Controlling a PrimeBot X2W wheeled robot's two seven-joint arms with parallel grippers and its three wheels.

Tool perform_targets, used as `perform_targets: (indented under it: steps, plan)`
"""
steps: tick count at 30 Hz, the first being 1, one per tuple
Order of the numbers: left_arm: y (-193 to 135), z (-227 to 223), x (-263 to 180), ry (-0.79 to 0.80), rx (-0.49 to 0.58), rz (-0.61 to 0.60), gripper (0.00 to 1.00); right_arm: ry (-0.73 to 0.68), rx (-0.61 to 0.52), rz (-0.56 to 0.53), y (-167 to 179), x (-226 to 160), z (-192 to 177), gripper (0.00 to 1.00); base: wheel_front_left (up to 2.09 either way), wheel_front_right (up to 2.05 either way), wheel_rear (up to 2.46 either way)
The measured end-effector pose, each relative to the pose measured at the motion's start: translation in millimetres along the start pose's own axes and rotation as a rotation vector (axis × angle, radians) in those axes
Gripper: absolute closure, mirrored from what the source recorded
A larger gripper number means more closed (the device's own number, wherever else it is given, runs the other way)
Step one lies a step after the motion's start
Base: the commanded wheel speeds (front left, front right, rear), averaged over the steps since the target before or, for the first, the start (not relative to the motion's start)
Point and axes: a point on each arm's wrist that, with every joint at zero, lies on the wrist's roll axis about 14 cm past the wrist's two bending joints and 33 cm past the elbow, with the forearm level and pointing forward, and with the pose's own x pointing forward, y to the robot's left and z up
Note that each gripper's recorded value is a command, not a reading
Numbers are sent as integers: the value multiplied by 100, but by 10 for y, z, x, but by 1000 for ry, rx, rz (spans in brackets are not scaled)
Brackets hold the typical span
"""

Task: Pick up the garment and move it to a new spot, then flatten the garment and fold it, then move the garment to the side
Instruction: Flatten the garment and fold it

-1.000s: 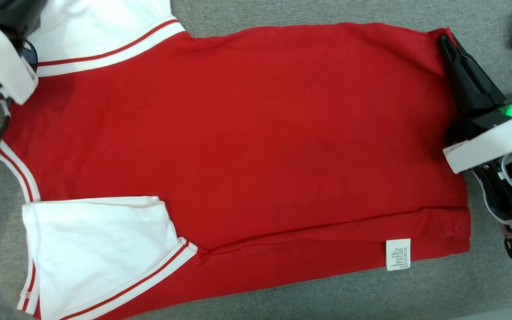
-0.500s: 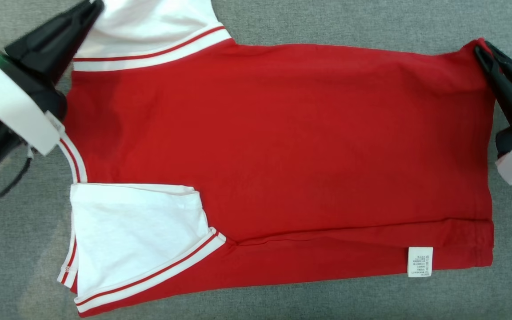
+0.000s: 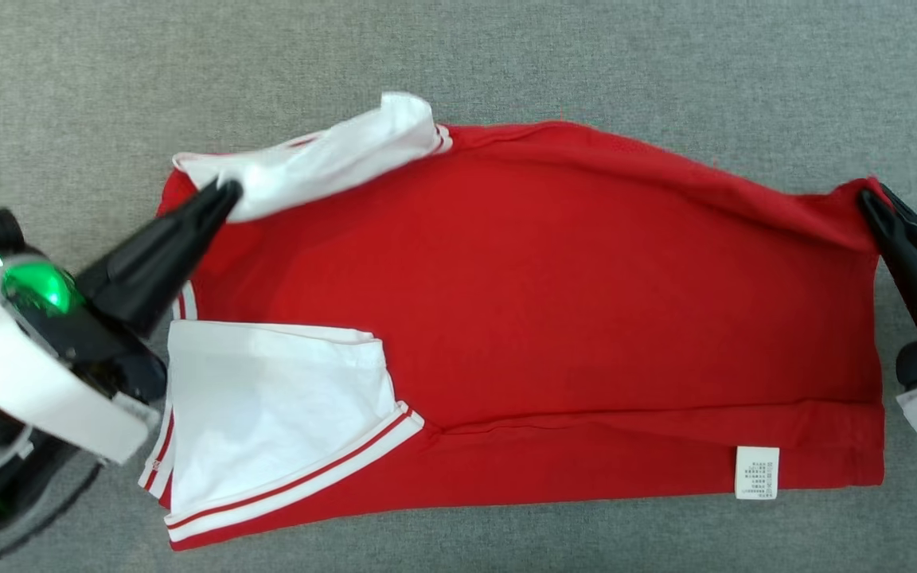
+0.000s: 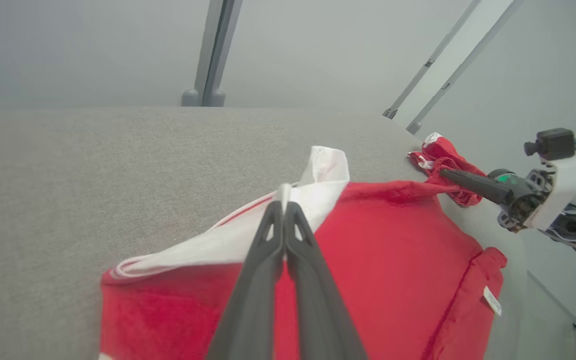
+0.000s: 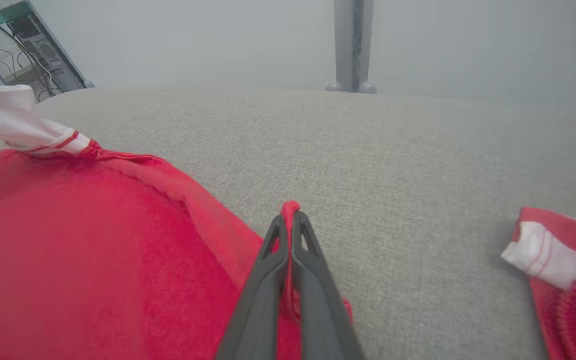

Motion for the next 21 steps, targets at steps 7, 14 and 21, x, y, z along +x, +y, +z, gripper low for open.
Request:
perform_targets:
  steps: [7, 14, 21]
  plan:
    - [-111, -41, -178, -62, -123, 37, 100, -121, 235, -50, 44, -126, 2, 100, 0, 0, 0]
    - [-136, 13, -308, -179, -230, 87, 100, -189, 403, -87, 65, -257, -21, 100, 0, 0, 0]
    - [-219, -234, -517, -201, -355, 142, 100, -189, 480, -113, 83, -400, -108, 100, 0, 0, 0]
